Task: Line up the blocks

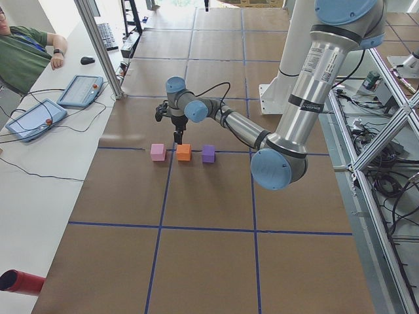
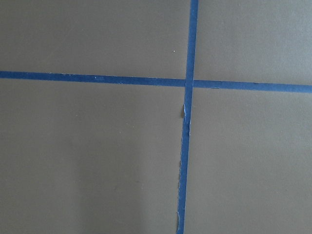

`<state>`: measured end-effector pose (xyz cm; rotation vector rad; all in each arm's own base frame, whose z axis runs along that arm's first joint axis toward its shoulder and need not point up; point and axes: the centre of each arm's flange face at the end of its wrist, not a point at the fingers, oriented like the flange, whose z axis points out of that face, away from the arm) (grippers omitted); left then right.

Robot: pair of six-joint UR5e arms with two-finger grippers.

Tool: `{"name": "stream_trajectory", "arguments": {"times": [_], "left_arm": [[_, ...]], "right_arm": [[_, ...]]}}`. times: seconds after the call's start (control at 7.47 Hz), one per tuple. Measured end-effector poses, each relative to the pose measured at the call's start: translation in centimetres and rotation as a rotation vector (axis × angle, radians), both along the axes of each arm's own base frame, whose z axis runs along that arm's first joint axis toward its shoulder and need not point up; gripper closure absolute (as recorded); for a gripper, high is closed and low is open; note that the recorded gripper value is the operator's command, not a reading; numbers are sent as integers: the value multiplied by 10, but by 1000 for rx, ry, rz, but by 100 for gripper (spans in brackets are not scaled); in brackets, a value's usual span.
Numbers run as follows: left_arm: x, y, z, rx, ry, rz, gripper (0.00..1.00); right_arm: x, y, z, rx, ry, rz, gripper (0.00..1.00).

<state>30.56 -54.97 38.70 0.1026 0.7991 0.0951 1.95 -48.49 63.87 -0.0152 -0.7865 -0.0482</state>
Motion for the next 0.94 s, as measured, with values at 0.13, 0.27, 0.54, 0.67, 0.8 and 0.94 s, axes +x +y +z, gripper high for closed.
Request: {"name": "stream_trajectory", "arguments": {"times": [0.13,0.27,0.54,0.67,0.8,0.94], "left_arm": [[-24,-5,-17,45,-4,4,0],[-63,-15,-30,103,-24,13,0],[-147,-29,-26,210,-82,44,0],[-195,-34,3,252,-125,80,0],[-248,-33,48,262,-151,120,0],[-287,-20,97,243,-141,163,0]], "right_arm": [[0,0,0,0,0,0,0],[0,0,0,1,0,0,0],[0,0,0,1,0,0,0],[0,0,0,0,0,0,0],[0,0,0,0,0,0,0],[0,0,0,0,0,0,0]]}}
